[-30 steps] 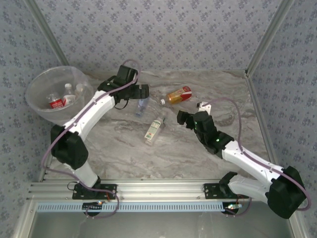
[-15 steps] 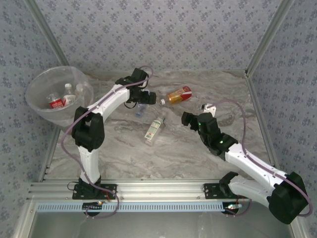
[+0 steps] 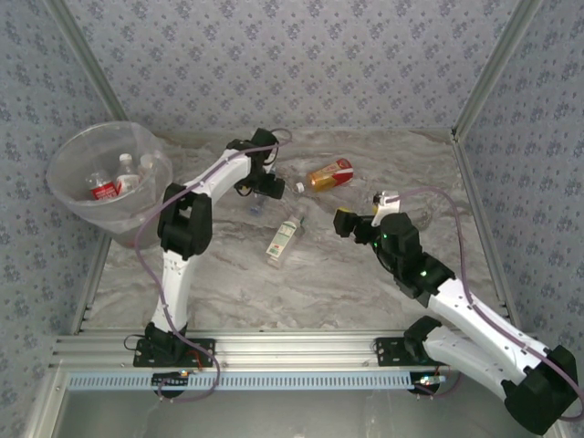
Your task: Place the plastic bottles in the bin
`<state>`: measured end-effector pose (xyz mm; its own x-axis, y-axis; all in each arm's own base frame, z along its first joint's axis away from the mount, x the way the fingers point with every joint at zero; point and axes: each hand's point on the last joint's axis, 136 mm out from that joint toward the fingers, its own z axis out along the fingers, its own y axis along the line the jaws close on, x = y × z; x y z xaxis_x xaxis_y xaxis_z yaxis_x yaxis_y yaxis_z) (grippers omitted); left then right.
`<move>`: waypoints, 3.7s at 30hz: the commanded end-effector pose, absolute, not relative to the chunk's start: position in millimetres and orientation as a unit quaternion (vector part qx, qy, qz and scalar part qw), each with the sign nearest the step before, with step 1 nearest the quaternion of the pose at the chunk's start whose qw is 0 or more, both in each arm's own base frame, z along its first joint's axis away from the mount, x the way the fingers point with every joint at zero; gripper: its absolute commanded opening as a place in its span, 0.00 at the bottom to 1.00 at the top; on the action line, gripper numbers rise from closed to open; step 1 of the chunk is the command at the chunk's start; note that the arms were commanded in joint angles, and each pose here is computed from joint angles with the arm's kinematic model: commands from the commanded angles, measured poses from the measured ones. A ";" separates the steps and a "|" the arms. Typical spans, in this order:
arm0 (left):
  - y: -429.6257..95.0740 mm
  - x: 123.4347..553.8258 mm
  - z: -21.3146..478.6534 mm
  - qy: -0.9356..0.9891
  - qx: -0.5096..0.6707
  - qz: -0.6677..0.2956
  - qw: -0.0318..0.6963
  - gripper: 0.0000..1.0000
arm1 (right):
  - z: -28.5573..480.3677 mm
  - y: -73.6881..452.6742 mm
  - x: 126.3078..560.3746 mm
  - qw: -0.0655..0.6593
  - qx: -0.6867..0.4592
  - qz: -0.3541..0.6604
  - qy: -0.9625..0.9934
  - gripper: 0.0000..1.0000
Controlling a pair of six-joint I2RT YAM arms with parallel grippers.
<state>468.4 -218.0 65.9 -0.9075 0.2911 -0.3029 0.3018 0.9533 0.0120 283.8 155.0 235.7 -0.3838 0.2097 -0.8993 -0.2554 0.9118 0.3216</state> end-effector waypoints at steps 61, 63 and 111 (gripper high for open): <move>-228.6 478.6 83.8 0.961 0.106 -0.090 0.238 0.45 | 244.5 197.3 283.6 0.572 -0.133 0.218 0.780 1.00; -228.9 476.8 91.6 0.959 0.106 -0.094 0.244 0.45 | 243.4 198.2 283.8 0.570 -0.134 0.218 0.781 1.00; -195.5 379.1 361.3 0.834 0.081 -0.262 0.478 0.44 | 252.7 243.0 315.3 0.592 -0.088 0.235 0.766 1.00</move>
